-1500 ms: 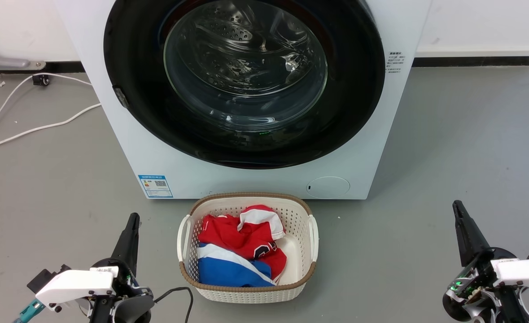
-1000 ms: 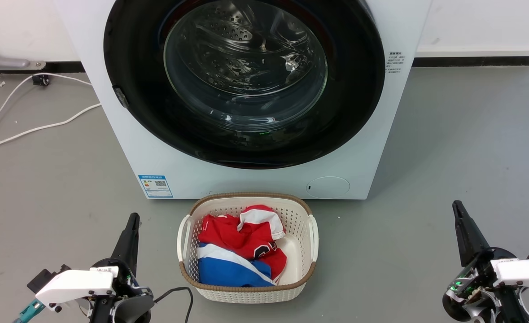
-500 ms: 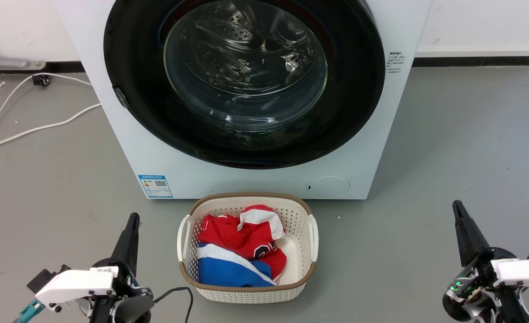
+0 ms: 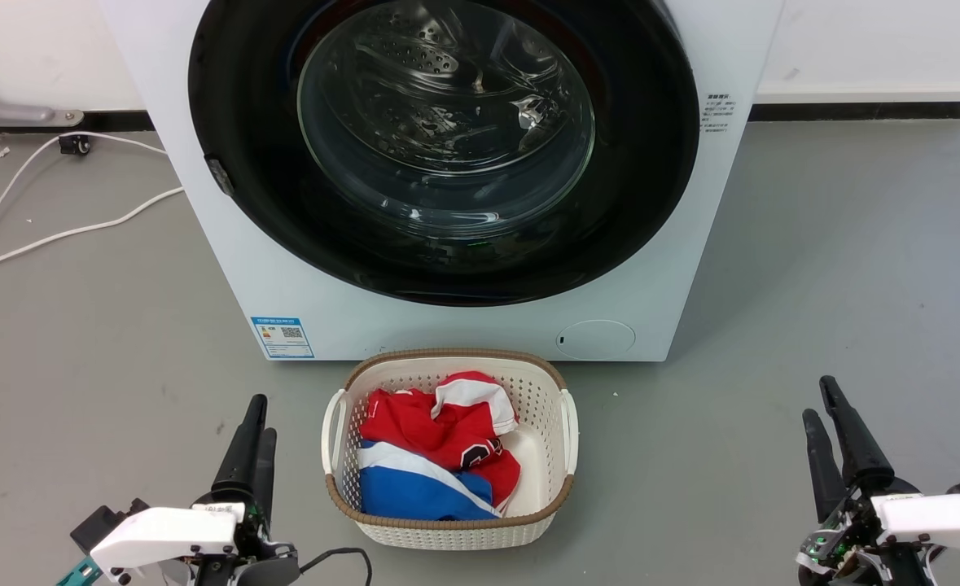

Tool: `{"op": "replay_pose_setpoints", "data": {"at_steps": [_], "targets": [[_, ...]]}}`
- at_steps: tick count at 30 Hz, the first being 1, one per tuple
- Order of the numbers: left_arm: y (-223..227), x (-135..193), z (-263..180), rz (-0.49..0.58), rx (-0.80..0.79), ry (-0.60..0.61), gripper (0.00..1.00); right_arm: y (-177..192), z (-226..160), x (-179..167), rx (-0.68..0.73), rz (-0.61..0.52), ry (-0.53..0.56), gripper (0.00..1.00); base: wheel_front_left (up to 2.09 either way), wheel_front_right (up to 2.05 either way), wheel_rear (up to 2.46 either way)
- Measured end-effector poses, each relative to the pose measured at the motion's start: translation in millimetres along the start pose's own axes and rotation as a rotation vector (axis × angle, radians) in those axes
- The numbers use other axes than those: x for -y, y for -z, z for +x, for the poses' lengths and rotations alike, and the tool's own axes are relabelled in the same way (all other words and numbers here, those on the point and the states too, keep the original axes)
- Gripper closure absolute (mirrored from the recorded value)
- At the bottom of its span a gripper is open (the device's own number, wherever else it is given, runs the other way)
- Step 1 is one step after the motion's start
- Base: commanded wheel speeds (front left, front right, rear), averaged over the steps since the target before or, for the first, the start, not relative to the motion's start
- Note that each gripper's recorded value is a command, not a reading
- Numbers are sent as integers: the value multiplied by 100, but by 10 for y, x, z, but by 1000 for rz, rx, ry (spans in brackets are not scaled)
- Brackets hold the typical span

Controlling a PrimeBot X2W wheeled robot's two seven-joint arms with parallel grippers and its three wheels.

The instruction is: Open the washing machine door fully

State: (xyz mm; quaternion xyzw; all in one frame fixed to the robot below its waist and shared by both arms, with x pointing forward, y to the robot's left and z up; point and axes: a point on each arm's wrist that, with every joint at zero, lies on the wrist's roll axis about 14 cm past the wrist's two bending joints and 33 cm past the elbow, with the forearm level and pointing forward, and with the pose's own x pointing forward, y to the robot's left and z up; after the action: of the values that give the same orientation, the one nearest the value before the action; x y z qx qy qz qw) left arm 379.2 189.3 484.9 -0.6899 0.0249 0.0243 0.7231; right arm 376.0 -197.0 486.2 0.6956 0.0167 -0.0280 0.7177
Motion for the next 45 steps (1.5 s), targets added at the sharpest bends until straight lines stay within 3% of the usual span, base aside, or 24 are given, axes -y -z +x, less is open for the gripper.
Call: {"op": "replay_pose_setpoints", "data": {"at_steps": [8, 27, 45], "targets": [[31, 68, 9, 157, 1, 18, 0, -6, -1, -36, 5, -137, -9, 0, 0, 0, 0], [213, 297, 48, 629, -20, 101, 0, 16, 0, -181, 3, -602, -55, 0, 0, 0, 0], [282, 400, 60, 954, -4, 150, 0, 153, -1, -343, -26, -935, -116, 0, 0, 0, 0]]}}
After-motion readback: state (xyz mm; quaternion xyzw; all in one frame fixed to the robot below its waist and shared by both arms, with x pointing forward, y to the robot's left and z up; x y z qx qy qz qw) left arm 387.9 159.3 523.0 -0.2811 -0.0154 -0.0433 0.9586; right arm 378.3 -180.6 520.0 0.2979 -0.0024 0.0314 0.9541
